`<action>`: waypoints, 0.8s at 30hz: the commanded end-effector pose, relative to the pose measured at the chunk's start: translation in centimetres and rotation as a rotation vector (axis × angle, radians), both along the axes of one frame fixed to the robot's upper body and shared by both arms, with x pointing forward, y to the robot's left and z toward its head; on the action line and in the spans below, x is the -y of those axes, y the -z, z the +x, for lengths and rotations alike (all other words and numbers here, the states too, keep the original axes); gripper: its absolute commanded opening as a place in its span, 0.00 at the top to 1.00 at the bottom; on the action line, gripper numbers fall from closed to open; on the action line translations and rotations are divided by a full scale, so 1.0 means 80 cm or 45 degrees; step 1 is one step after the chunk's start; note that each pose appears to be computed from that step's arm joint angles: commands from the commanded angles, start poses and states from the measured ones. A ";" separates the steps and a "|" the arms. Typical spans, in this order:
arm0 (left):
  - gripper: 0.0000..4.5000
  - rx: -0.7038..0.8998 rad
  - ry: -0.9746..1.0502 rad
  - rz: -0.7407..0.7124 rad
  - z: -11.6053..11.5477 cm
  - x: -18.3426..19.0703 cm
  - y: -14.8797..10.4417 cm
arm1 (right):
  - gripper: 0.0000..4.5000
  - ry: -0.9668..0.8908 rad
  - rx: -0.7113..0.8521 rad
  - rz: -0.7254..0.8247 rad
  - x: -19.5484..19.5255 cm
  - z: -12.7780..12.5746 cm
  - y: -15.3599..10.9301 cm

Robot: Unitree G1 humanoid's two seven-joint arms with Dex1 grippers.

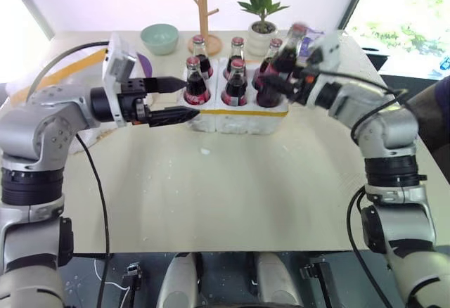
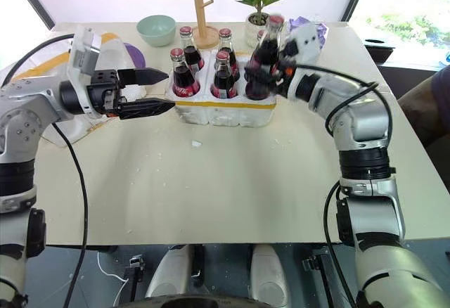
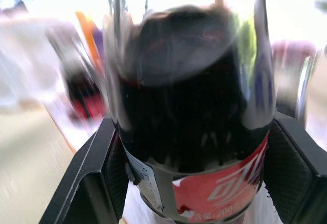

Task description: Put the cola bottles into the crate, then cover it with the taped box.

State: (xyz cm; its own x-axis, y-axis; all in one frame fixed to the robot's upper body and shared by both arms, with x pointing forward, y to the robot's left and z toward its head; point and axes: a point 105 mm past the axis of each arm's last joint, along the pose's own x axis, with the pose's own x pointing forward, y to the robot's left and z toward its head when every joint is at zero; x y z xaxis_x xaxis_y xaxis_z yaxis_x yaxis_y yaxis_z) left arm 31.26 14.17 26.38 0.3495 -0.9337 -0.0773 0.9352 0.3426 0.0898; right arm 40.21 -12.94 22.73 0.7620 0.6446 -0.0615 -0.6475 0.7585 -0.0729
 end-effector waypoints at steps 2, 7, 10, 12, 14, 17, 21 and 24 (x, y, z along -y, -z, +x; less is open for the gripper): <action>0.00 0.098 -0.040 -0.011 -0.011 -0.014 -0.023 | 0.38 0.056 0.050 -0.049 0.001 0.011 0.006; 0.00 0.114 -0.121 0.028 -0.016 -0.043 -0.036 | 0.01 0.076 -0.006 -0.098 0.003 0.015 0.032; 0.00 0.113 -0.177 0.100 -0.023 -0.068 -0.045 | 0.01 0.057 0.016 -0.086 0.009 0.008 0.024; 0.00 0.104 -0.233 0.181 -0.034 -0.095 -0.055 | 0.01 0.019 0.045 -0.072 0.022 -0.005 0.007; 0.00 0.055 -0.330 0.279 -0.053 -0.139 -0.071 | 0.01 -0.076 0.096 -0.096 0.042 -0.033 -0.020; 0.00 -0.062 -0.583 0.482 -0.076 -0.221 -0.074 | 0.01 -0.139 0.096 -0.188 0.071 -0.068 -0.043; 0.00 -0.299 -0.849 0.723 -0.123 -0.317 -0.065 | 0.01 -0.058 0.092 -0.258 0.110 -0.084 -0.064; 0.00 -0.347 -0.983 0.836 -0.141 -0.358 -0.059 | 0.01 -0.035 0.113 -0.229 0.121 -0.088 -0.080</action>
State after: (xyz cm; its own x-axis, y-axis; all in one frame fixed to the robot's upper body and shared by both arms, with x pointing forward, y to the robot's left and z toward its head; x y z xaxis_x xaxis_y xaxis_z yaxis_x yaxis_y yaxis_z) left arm 20.87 41.66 30.08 0.7189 -0.2840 -0.6344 0.5200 0.8254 0.2197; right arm 33.73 -22.68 27.30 0.7565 0.6349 -0.1569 -0.6529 0.7196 -0.2363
